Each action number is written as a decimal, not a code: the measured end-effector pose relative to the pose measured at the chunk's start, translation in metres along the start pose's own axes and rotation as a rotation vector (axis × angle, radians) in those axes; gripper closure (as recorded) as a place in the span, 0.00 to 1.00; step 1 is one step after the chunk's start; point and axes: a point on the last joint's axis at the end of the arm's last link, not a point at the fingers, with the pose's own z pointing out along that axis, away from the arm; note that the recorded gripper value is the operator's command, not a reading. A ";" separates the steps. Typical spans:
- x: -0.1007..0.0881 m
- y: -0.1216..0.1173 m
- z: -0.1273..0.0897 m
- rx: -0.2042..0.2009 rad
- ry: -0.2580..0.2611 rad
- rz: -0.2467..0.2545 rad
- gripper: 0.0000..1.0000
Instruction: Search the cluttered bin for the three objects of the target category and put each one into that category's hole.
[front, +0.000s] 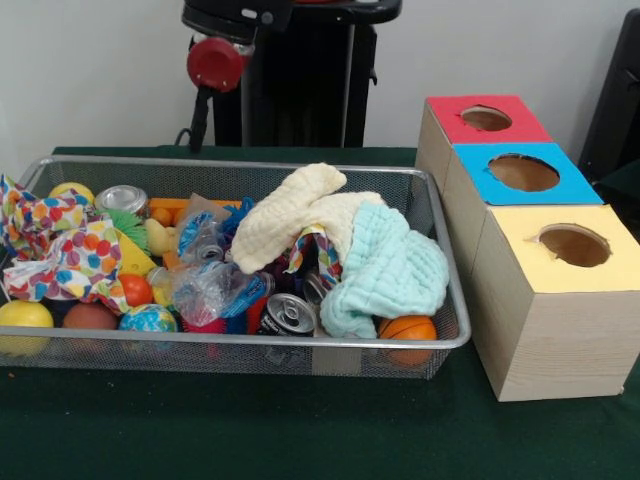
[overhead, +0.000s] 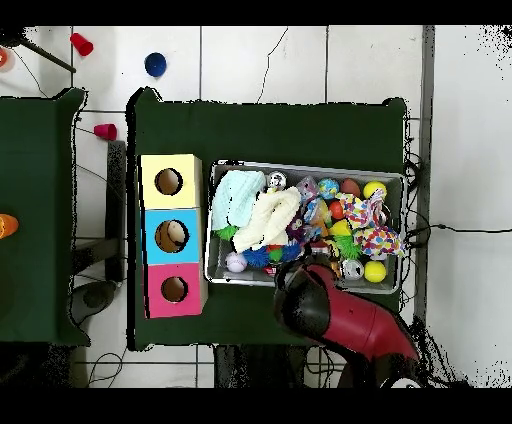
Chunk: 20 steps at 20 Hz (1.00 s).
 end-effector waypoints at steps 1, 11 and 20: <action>0.002 -0.002 0.003 0.002 0.001 -0.002 0.00; 0.021 -0.040 0.045 0.070 0.037 -0.008 0.00; -0.006 -0.052 0.052 0.077 0.056 0.042 0.00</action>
